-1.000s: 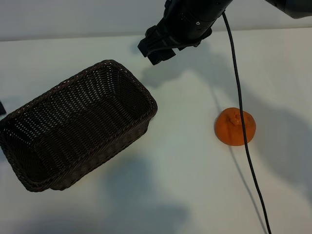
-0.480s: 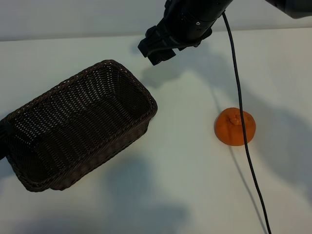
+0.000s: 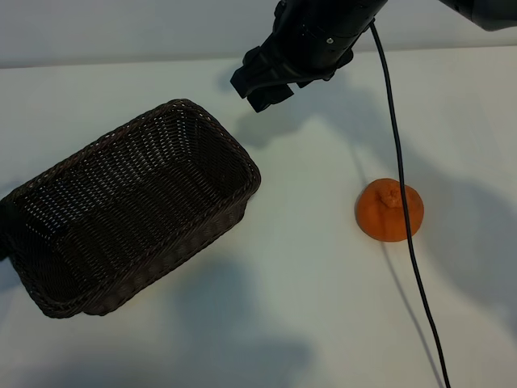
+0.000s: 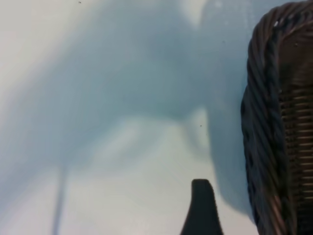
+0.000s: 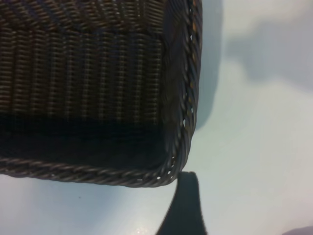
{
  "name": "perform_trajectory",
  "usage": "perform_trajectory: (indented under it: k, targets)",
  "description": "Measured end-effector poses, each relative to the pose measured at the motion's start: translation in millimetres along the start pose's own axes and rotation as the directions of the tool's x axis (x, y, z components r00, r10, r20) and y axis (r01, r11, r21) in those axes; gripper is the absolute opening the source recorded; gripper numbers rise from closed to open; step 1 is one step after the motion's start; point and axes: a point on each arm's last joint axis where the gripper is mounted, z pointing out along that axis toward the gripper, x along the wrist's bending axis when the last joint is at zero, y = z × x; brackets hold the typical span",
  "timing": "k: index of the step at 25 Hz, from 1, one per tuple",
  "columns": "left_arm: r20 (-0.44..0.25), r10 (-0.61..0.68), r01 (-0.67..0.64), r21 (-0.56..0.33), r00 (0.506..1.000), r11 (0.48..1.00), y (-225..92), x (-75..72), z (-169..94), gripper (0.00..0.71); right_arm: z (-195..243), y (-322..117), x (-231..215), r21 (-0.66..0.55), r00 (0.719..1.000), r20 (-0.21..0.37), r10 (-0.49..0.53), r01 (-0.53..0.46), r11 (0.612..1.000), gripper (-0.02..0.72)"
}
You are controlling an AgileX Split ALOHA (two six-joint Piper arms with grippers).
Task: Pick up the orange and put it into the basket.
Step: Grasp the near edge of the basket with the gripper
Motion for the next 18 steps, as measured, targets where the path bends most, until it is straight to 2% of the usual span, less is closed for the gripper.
perform_trajectory:
  k: [5,18]
  targets:
    - [-0.001,-0.003,0.003,0.037,1.000,0.999,-8.0,-0.5,22.5,0.568,0.0,-0.7,0.1,0.007,1.000,-0.001,0.000,0.000,1.000,0.595]
    - [0.045,-0.048,0.044,0.078,0.998,0.996,-7.5,-15.8,65.7,0.568,0.0,-1.6,0.1,0.017,1.000,-0.002,0.000,0.000,1.000,0.595]
